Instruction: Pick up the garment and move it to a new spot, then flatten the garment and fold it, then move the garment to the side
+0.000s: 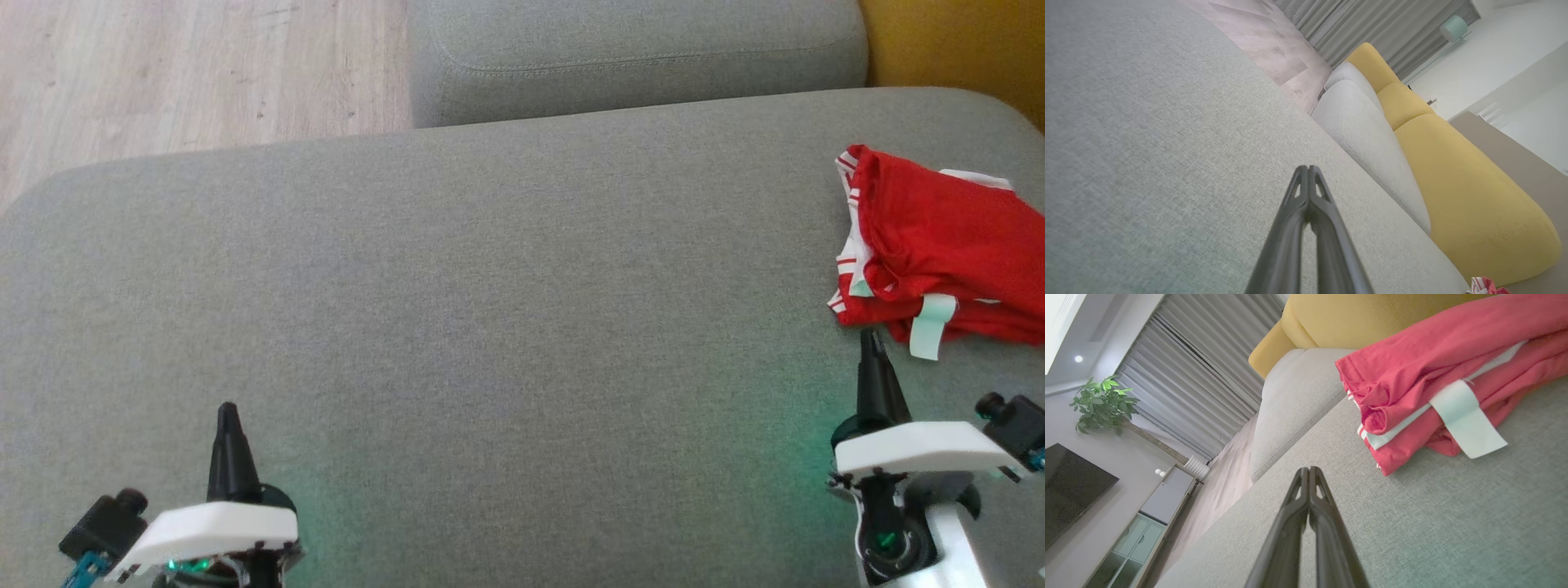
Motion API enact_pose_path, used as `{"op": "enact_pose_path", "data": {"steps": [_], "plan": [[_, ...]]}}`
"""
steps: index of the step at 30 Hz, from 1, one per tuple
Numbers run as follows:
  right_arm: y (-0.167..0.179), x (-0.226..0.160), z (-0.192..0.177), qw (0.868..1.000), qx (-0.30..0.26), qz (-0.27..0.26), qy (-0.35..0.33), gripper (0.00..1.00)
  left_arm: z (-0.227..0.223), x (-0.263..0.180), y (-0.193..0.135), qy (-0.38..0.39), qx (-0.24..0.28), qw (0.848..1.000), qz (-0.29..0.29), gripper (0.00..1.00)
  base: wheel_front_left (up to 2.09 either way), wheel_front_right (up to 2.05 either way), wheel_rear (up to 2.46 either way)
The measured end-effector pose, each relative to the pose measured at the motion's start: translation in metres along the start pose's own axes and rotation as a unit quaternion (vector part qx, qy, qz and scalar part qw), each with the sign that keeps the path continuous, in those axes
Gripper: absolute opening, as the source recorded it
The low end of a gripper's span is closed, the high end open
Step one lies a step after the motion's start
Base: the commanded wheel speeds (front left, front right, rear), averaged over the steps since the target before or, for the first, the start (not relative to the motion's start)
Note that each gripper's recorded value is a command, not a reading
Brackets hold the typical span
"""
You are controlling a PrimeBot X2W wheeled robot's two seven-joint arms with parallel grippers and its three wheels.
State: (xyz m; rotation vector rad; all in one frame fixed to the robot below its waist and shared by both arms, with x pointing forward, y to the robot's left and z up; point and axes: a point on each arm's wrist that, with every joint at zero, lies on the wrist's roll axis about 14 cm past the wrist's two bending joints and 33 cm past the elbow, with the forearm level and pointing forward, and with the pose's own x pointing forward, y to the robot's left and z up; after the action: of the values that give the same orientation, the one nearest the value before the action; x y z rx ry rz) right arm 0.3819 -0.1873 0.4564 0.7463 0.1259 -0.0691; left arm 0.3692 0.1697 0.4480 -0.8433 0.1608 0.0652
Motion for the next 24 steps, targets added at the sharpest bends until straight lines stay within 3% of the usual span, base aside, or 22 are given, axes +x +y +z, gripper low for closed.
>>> {"op": "enact_pose_path", "data": {"steps": [24], "plan": [[-0.0013,-0.0004,0.0095,0.992,0.125,-0.005,-0.006,0.00,0.0059,-0.0007,0.0025,0.004,-0.110,0.994,0.005,0.00,0.00,0.00,0.00]]}}
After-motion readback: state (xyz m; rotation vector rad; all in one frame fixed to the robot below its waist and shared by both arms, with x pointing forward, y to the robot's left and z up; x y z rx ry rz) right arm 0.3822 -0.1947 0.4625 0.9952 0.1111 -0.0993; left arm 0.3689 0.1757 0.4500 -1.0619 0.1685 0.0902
